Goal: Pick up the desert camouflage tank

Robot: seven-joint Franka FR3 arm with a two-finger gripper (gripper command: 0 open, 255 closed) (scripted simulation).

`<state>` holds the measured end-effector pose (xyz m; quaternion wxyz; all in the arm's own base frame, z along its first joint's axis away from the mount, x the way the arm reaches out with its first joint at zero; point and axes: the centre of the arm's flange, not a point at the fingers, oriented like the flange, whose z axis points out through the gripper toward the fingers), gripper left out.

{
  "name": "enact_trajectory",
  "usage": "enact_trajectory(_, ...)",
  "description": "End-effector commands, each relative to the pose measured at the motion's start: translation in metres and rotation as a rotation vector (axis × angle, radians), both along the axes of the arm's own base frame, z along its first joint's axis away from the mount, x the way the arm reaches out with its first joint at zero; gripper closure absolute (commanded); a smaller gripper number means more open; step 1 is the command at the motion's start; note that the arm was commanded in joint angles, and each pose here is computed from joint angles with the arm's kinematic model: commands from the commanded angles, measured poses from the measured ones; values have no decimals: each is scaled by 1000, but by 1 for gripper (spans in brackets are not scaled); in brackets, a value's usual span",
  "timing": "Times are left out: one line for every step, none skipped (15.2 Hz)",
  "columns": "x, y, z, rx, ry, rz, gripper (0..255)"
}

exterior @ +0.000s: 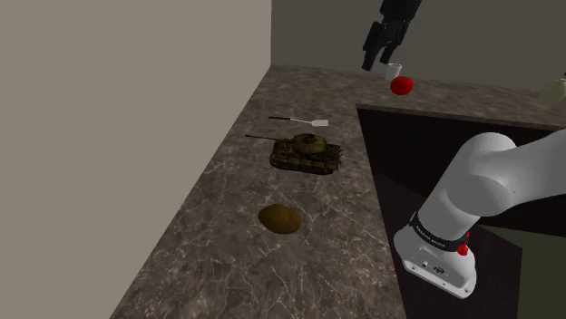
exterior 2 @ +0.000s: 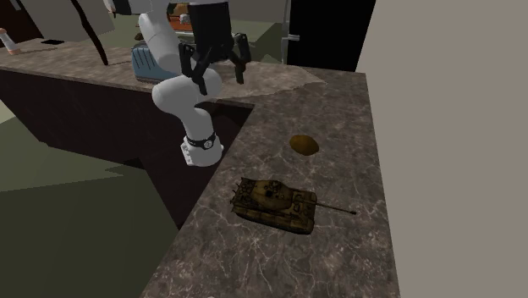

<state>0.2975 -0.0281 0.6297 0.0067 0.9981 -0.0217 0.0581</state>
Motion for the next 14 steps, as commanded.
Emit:
enact_trajectory(0,0,0,0,0,0,0)
enact_trajectory(11,1,-9,0,6,24,0)
enact_trajectory(21,1,-18,0,13,48,0)
enact_trajectory(32,3,-27,-1,19,73,0)
enact_trajectory(42,4,-36,-1,26,97,0)
enact_trajectory(52,5,-45,-1,32,121,0)
enact_trajectory(62,7,-54,-1,39,145,0)
enact_trajectory(73,9,-63,-1,45,170,0)
enact_trajectory(83,12,-72,-1,52,194,0)
enact_trajectory(92,14,-82,-2,58,218,0)
enact_trajectory(102,17,-91,-2,65,242,0)
enact_trajectory(112,20,-101,-2,71,267,0)
enact_trajectory(121,23,-110,-2,78,291,0)
enact_trajectory(130,27,-120,-2,84,315,0)
